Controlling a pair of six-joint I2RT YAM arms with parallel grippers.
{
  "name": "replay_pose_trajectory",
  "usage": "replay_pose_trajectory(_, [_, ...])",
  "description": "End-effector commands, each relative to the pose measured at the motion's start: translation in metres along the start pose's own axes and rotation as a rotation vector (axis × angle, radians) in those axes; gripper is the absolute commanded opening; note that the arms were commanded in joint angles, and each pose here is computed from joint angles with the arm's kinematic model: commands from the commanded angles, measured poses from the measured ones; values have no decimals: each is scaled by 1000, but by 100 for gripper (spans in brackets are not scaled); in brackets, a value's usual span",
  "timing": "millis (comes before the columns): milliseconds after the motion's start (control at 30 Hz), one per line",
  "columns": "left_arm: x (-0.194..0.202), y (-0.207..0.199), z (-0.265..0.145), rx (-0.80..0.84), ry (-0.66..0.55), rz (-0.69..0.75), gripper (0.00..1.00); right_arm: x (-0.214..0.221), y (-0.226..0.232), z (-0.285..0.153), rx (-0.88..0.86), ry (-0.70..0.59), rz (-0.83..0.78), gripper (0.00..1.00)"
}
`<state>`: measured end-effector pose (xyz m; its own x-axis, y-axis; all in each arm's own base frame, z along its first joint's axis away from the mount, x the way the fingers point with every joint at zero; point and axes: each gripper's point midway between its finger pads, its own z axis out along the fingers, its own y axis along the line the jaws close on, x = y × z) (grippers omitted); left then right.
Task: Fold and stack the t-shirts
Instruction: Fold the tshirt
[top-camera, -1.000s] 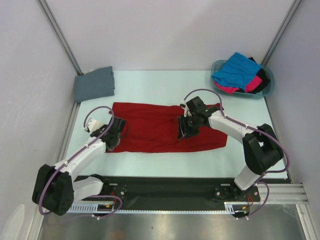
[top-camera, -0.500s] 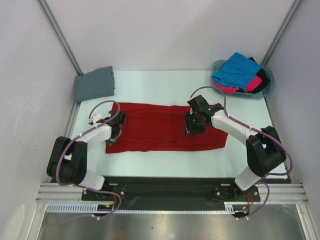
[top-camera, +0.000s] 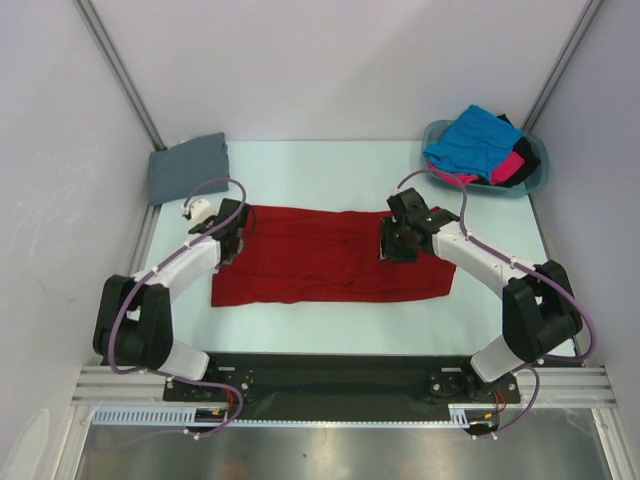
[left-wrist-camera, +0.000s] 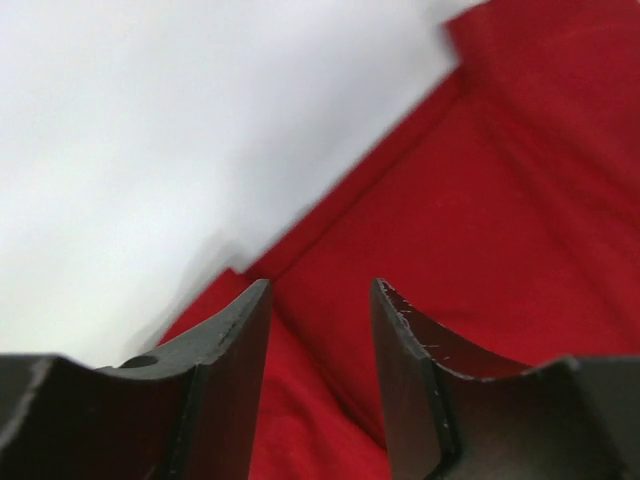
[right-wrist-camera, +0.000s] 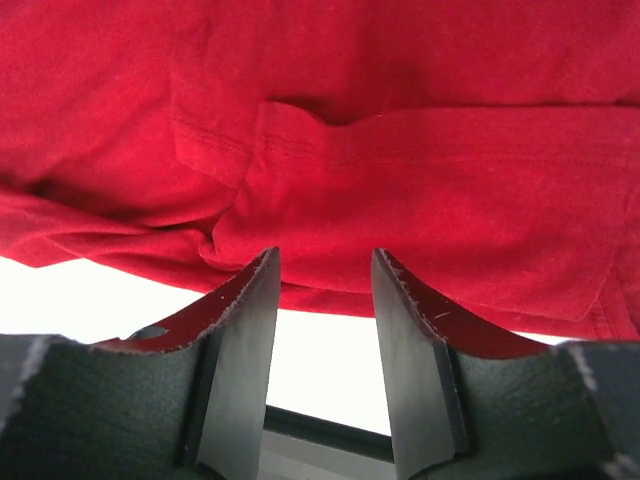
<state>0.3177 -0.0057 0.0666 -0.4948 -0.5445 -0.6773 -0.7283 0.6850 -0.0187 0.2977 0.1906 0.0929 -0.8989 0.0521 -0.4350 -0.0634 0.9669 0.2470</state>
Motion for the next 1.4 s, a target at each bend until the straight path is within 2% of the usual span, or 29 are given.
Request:
replay_pose_trajectory(0, [-23, -36, -21, 228, -46, 61, 50, -15, -3, -8, 9, -79, 69, 47])
replay_pose_trajectory(67, [-22, -60, -30, 354, -26, 97, 51, -14, -6, -7, 14, -89, 85, 48])
replay_pose_trajectory(167, [-21, -89, -38, 485, -8, 194, 59, -16, -9, -7, 17, -133, 105, 55])
replay_pose_trajectory(200, [-20, -97, -35, 498, -4, 239, 67, -17, -11, -7, 26, -142, 113, 56])
replay_pose_trajectory(300, [-6, -116, -35, 570, 58, 340, 71, -16, -18, -8, 55, -166, 116, 62])
replay_pose_trajectory(367, [17, -123, -23, 592, 134, 417, 72, -15, -23, -7, 73, -175, 126, 66])
replay_pose_trajectory(467, [38, -127, -9, 589, 200, 492, 72, -9, -26, 1, 75, -171, 138, 66])
replay_pose_trajectory(533, [41, -129, -2, 581, 194, 500, 72, -5, -25, 5, 62, -164, 146, 66])
replay_pose_trajectory(733, [34, -155, -13, 727, 156, 572, 75, -10, -24, 18, 63, -184, 141, 66])
replay_pose_trajectory(867, [30, -166, -14, 759, 137, 601, 75, -17, -24, 32, 85, -171, 126, 66])
replay_pose_trajectory(967, [37, -174, -7, 772, 169, 636, 72, -20, -26, 45, 109, -158, 109, 66])
replay_pose_trajectory(1167, [48, -173, 17, 705, 199, 663, 72, -28, -33, 70, 175, -123, 98, 66])
replay_pose_trajectory(1367, [69, -157, 23, 617, 290, 660, 69, -38, -34, 82, 204, -94, 122, 64])
